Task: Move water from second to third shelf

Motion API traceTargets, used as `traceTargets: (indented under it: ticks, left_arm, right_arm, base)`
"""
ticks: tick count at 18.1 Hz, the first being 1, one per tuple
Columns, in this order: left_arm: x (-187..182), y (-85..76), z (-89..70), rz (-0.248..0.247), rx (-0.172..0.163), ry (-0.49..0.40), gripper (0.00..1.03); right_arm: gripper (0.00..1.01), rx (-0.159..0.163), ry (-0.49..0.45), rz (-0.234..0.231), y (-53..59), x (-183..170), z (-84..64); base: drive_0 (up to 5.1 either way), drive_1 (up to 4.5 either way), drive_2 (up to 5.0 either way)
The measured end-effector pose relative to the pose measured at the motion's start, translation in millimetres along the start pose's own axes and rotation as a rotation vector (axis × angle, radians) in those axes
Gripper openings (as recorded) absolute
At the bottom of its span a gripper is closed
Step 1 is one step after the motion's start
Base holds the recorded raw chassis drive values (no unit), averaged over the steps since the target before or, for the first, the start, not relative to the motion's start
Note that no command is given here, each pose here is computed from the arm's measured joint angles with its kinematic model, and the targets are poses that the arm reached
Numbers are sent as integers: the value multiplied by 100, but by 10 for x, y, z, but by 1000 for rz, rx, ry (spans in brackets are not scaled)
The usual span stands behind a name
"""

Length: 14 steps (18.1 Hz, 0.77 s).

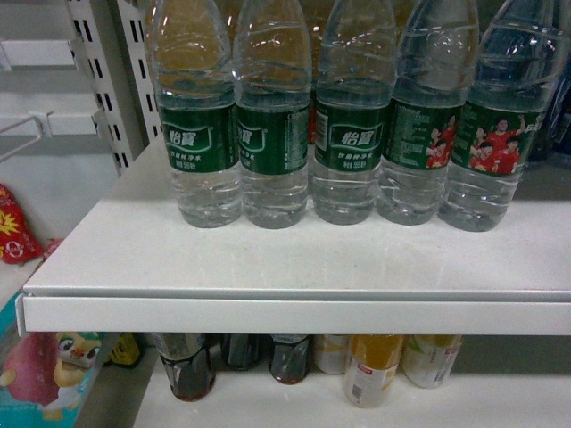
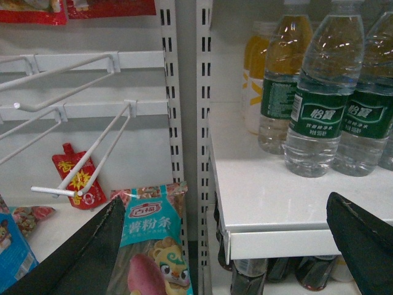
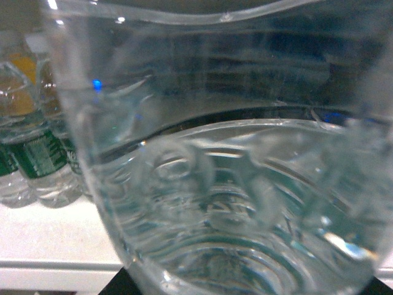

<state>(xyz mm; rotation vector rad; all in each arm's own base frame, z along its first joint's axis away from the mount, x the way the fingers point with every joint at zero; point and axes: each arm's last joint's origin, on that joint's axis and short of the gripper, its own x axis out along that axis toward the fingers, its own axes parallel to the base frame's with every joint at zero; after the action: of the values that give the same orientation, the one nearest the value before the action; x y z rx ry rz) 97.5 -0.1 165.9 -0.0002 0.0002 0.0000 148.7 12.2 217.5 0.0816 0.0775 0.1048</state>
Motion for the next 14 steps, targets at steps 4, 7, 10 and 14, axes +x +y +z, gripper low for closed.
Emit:
traceTargets:
  ticks: [4,7,10,14]
  left_arm:
    - [0,0,0,0,0,0,98]
    - [0,0,0,-1,0,0,98]
    - [0,0,0,-1,0,0,98]
    - [0,0,0,0,0,0,98]
  right_arm:
    - [41,33,-7,-11,-15,-7,10]
    - [41,28,5,32,34,23,-3]
    - [41,13,47,109,157,110,-69]
    - [41,-5,83,204,367,266,-122]
  base:
    - [0,0,0]
    - [0,0,0]
    - [0,0,0]
    - [0,0,0]
